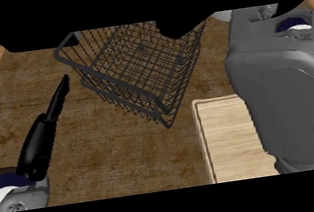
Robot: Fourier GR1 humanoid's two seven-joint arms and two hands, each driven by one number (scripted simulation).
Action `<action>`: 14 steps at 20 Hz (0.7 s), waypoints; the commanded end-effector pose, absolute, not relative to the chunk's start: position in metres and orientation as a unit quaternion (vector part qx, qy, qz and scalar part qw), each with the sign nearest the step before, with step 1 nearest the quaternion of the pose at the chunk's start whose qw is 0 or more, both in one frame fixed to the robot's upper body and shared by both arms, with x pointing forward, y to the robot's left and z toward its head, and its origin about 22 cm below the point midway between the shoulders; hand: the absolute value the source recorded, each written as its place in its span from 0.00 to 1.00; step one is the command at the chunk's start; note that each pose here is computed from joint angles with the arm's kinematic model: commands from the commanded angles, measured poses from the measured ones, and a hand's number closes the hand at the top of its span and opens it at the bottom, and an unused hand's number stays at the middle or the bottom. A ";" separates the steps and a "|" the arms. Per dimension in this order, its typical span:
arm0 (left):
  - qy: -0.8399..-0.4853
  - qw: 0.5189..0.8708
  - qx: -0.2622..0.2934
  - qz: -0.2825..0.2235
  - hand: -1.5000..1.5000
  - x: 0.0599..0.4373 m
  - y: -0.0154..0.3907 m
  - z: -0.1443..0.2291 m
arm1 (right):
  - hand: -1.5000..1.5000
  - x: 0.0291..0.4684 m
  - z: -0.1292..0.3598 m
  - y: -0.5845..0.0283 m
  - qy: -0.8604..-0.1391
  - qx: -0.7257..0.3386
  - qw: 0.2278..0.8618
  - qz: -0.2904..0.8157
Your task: Pick the tomato from the tray and place it in the tiered basket
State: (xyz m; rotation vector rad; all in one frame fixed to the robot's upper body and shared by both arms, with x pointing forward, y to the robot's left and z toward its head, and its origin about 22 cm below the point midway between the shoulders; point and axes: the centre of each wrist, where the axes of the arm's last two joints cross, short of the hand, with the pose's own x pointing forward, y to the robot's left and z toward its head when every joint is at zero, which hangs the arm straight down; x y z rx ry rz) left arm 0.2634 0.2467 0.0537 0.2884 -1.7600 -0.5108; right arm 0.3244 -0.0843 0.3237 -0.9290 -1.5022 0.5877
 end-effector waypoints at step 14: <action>-0.769 0.586 0.108 -0.230 0.50 0.269 0.244 0.062 | 0.00 0.423 0.247 -0.031 -0.659 -0.299 0.670 0.165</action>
